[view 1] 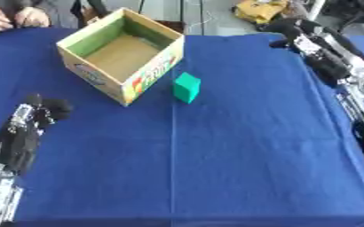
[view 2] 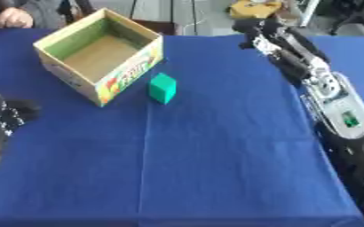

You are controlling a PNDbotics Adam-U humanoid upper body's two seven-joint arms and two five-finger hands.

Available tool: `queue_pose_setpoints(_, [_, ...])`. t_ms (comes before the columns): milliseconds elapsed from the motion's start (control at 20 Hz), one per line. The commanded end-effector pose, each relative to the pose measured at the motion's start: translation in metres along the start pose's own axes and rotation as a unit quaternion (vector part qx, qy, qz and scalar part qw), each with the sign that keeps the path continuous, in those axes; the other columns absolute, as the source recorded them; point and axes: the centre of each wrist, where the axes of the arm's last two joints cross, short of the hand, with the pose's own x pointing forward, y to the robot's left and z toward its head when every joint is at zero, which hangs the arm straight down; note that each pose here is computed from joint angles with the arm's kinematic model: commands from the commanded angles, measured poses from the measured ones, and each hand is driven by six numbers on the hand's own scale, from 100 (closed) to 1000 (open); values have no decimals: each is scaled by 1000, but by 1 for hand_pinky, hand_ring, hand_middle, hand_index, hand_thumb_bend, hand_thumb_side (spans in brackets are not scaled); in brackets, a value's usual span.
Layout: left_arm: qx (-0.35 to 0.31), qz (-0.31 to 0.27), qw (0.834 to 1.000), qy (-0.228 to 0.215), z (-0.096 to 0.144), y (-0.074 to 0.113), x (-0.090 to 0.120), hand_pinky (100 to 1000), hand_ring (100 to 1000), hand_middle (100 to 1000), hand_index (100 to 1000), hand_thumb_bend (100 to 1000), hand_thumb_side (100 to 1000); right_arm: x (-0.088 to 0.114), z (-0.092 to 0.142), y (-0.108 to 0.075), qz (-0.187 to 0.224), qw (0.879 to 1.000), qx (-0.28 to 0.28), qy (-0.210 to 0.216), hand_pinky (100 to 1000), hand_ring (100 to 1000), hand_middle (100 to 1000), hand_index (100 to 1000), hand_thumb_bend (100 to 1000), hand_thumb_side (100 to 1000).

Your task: Pick up objects on the table and place them in the box.

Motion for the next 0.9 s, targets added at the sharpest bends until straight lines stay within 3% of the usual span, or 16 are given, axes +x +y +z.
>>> queue_pose_setpoints(50, [-11, -5, 1000, -14, -5, 1, 8, 823, 771, 610, 696, 213, 1000, 4, -15, -13, 44, 999, 21, -3, 861, 1000, 882, 900, 100, 575])
queue_pose_setpoints(300, [-21, -5, 1000, -16, -8, -1, 9, 823, 771, 611, 696, 209, 1000, -4, -36, -14, 82, 995, 54, -5, 871, 1000, 906, 926, 124, 560])
queue_pose_setpoints(450, [-25, -5, 999, -19, -10, -2, 10, 823, 771, 611, 696, 212, 1000, -15, -44, -11, 98, 993, 69, -2, 876, 1000, 913, 932, 105, 605])
queue_pose_setpoints(900, [-36, -1, 999, -31, -17, -6, 15, 823, 771, 610, 695, 216, 1000, -44, -56, 11, 139, 986, 96, -10, 878, 1000, 914, 940, 163, 629])
